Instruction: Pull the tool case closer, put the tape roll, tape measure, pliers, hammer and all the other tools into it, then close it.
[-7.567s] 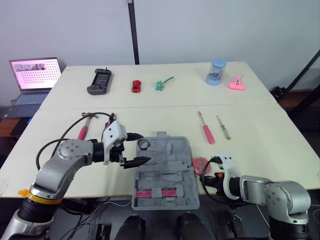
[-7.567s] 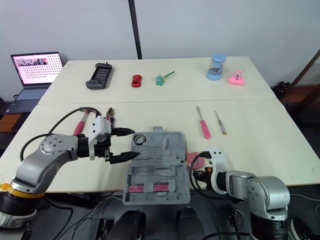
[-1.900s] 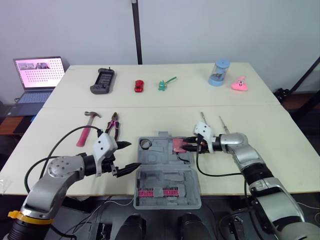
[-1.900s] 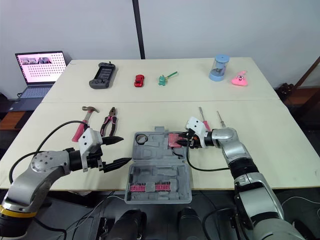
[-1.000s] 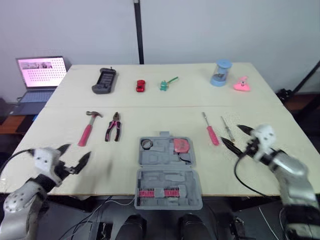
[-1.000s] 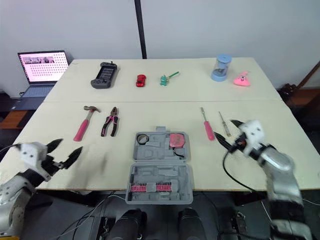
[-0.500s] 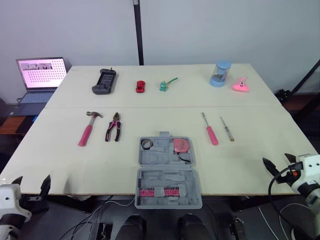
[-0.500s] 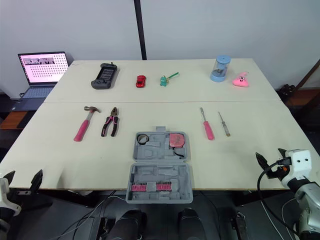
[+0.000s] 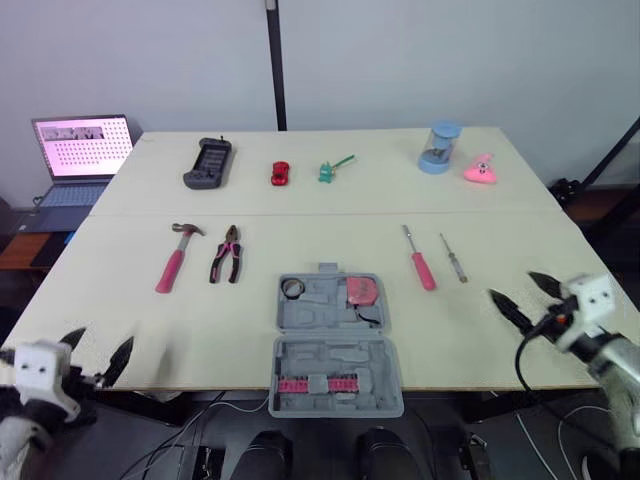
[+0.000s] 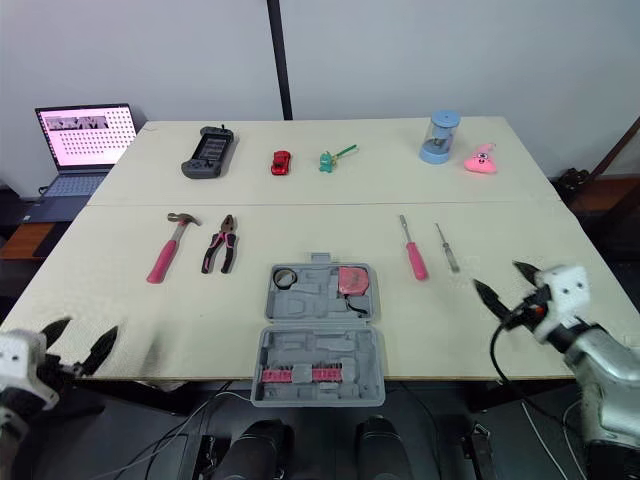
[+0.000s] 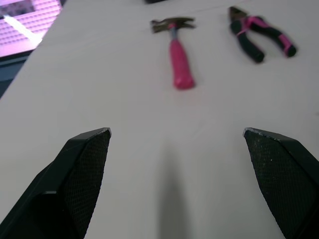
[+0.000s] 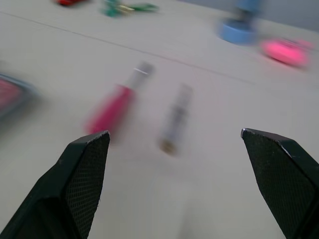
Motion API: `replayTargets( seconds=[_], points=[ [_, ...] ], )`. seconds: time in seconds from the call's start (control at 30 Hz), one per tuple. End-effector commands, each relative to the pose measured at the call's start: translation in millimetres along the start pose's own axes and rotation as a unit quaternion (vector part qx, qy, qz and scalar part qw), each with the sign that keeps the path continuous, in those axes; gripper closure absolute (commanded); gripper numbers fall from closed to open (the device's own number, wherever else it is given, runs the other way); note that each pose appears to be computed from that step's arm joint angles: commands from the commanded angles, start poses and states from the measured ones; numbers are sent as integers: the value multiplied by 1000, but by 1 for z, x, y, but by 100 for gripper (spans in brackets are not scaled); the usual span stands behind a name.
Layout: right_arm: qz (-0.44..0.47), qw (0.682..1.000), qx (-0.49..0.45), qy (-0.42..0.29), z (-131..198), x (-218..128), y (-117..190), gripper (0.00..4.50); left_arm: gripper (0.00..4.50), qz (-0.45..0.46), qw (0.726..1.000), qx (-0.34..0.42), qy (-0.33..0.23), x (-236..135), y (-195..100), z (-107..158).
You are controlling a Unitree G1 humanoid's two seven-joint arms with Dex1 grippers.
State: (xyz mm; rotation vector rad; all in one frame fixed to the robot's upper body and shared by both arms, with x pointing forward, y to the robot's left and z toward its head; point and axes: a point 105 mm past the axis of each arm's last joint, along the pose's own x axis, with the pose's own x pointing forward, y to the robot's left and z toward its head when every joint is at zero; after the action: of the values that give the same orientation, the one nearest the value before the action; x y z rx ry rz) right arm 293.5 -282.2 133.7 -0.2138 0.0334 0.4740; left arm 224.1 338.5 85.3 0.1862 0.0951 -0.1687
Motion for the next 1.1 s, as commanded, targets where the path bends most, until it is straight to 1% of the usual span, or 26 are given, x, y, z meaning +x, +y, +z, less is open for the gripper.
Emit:
replayTargets(
  seconds=[0.03,0.07,0.13,0.23,0.3,0.43,0.53,0.6,0.67,0.73,0.77,0.87,0.97,1.03,1.1],
  points=[
    [104,992,59,-28,44,24,33,4,0,-48,999,-22,-12,13,-15,22],
    [148,986,73,-25,54,31,48,4,0,-27,999,-20,-13,18,-12,27],
    [238,968,77,-9,70,39,80,4,0,-4,999,-41,-31,27,-14,41],
    [332,942,56,7,87,46,114,4,0,-9,999,-46,-17,32,-33,50],
    [373,927,41,16,96,48,127,4,0,-19,998,-50,-10,32,-45,55],
    [430,902,4,27,113,51,140,4,0,-24,999,-35,11,30,-55,66],
    [437,898,-35,34,119,58,143,4,0,10,999,-39,16,32,-51,73],
    [436,897,-51,38,120,62,144,4,0,-7,999,-49,6,38,-61,79],
    [423,904,-39,47,120,66,142,4,0,7,999,-51,10,45,-63,79],
    [422,905,-26,52,121,64,140,4,0,36,997,-65,25,53,-59,75],
    [422,905,-27,55,121,61,138,4,0,51,996,-75,24,60,-58,76],
    [418,906,-31,63,120,56,136,4,0,55,993,-104,20,86,-62,83],
    [407,910,-30,76,116,56,134,4,0,81,989,-122,34,116,-52,80],
    [399,913,-28,81,112,57,134,4,0,97,988,-106,47,140,-47,79],
    [390,917,-25,82,111,57,134,4,0,77,991,-98,41,158,-52,85]
  ],
)
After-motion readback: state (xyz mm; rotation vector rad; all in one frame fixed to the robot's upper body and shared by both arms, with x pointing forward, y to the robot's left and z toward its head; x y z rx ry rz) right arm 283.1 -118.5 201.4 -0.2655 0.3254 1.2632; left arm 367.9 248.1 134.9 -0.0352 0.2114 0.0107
